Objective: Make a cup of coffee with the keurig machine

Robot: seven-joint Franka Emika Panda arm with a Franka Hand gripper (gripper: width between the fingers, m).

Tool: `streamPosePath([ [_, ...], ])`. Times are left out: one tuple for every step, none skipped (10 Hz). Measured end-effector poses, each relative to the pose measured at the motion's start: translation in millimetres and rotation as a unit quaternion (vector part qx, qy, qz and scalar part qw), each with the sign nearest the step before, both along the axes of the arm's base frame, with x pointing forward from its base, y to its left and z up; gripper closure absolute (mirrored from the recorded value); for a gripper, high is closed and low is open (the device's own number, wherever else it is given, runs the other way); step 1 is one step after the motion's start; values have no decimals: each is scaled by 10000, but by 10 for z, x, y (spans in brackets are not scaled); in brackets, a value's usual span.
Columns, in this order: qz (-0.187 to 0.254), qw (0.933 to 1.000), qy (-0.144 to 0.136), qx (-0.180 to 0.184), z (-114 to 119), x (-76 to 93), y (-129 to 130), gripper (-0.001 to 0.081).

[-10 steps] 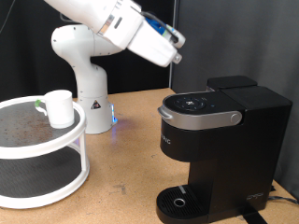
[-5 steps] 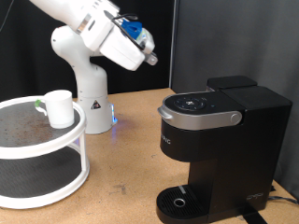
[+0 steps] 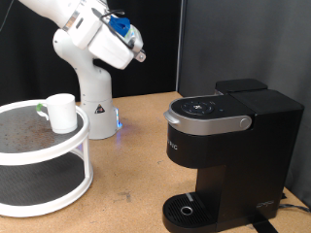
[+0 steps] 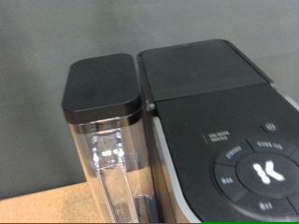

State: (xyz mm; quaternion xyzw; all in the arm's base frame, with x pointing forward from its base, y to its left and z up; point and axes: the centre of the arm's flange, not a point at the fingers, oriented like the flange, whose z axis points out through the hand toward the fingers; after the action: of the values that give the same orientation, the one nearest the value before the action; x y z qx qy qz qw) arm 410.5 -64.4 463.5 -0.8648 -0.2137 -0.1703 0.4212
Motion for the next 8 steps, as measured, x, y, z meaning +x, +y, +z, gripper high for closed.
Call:
streamPosePath([
  [-311, 9994, 139, -59, -21, 3, -36, 803],
  [-604, 9980, 123, -133, -34, -31, -105, 803],
  [-794, 9966, 26, -218, -26, -110, -197, 803],
  [-831, 9958, -207, -312, 2, -207, -292, 803],
  [-772, 9952, -463, -386, 30, -308, -385, 803],
  [-665, 9946, -666, -436, 53, -411, -473, 803],
  [-519, 9949, -742, -443, 71, -522, -559, 803],
  [-360, 9963, -670, -388, 82, -645, -636, 803],
])
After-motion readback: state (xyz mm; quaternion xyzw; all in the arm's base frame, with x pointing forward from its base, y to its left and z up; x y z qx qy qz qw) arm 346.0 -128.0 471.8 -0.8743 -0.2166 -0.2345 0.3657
